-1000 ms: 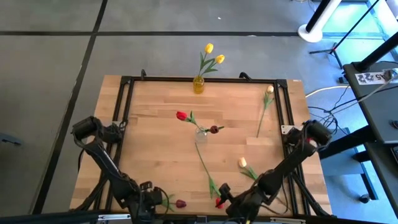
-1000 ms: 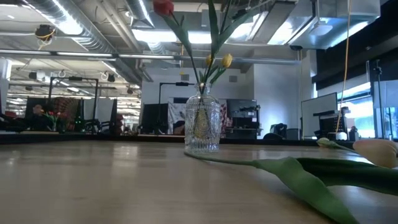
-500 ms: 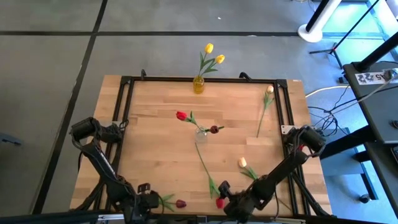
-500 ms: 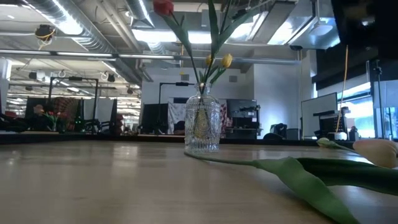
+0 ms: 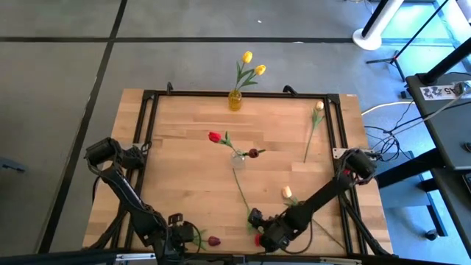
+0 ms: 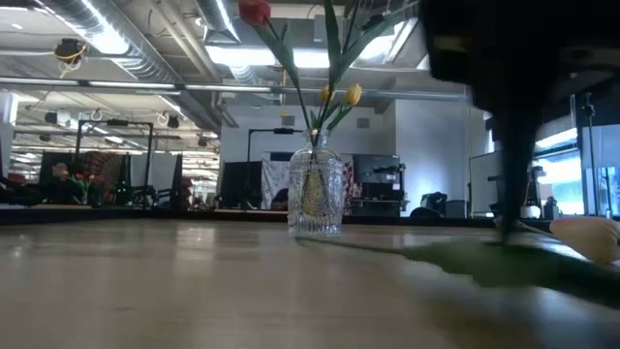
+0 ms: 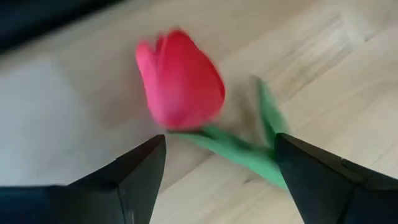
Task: Sort flowers into vase by color
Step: Put the light red tulip into the transparent vase
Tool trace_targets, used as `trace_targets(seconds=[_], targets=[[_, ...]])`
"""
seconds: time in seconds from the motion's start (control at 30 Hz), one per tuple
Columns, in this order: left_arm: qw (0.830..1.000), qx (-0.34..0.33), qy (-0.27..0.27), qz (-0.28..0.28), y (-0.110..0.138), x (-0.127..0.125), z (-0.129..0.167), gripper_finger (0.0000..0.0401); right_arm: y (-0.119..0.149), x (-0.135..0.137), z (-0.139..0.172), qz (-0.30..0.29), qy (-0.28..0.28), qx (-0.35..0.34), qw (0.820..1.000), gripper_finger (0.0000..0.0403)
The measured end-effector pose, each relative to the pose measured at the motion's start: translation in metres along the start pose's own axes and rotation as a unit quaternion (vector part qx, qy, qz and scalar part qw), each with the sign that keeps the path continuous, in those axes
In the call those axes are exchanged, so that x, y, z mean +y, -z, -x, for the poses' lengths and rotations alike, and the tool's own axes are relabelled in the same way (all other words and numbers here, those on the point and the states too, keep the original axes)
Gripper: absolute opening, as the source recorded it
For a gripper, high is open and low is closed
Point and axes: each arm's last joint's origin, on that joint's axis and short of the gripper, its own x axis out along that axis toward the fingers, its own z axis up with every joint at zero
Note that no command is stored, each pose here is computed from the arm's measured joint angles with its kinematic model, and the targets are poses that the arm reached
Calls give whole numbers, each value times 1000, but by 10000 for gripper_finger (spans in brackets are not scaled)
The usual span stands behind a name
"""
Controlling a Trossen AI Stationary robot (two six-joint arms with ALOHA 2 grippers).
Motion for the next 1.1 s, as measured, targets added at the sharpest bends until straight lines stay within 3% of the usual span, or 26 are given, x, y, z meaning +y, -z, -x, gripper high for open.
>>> trace_targets(seconds=[0.1, 0.23, 0.5, 0.7, 0.93, 1.1], targets=[[1000, 0, 1, -3, -2, 1, 0, 135, 1, -9, -6, 14, 14, -9, 1000, 291], [1000, -2, 5, -2, -7, 2, 2, 135, 6, -25, -11, -1, 11, -34, 999, 250], [997, -74, 31, -20, -21, 1, 44, 135, 15, -42, -18, -51, -26, -53, 997, 126], [987, -155, 23, -46, -23, 4, 84, 135, 8, -45, -14, -81, -13, -82, 993, 20], [974, -217, 1, -61, -19, 11, 117, 135, -28, -50, 12, -98, 47, -117, 987, 26], [967, -241, -13, -80, -7, 11, 127, 135, -56, -58, 43, -135, 89, -128, 979, 7]])
